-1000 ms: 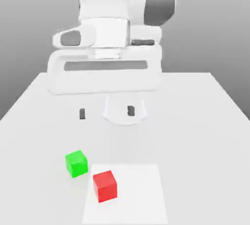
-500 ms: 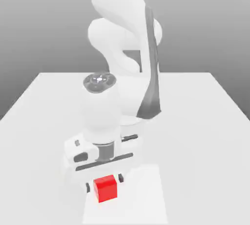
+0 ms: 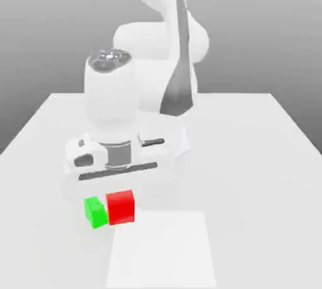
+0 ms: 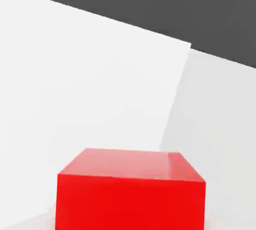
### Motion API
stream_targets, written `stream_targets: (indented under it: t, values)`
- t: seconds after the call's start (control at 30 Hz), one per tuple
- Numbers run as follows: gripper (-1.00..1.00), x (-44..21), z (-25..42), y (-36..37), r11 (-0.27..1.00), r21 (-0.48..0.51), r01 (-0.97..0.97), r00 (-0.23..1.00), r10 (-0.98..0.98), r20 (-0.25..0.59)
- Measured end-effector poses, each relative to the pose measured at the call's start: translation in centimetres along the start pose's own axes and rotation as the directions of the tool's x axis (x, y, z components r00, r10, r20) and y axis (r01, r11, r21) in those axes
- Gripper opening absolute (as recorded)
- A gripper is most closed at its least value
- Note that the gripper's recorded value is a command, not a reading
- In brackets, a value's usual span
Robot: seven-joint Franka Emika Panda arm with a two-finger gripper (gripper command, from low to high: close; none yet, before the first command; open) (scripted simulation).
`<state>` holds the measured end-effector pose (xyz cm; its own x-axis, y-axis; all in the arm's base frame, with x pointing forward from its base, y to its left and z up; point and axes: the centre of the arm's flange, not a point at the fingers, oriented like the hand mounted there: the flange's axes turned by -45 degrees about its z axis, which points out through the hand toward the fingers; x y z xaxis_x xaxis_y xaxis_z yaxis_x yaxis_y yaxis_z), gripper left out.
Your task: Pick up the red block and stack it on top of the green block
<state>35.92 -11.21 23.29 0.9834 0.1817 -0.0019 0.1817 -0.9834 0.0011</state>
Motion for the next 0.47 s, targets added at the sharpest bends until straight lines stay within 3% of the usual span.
stream_targets:
  t: [0.13,0.37,0.4,0.47]
  values:
    - [-1.0,-4.7,-0.9,1.9,0.992,0.002,-0.128,0.992,0.128,-0.001]
    - [-1.0,-5.3,4.6,2.1,0.989,0.004,-0.146,0.989,0.146,-0.002]
    - [1.0,-5.4,5.1,2.1,0.989,0.003,-0.147,0.989,0.147,-0.001]
    - [1.0,-5.4,5.1,2.1,0.989,0.003,-0.146,0.989,0.146,-0.001]
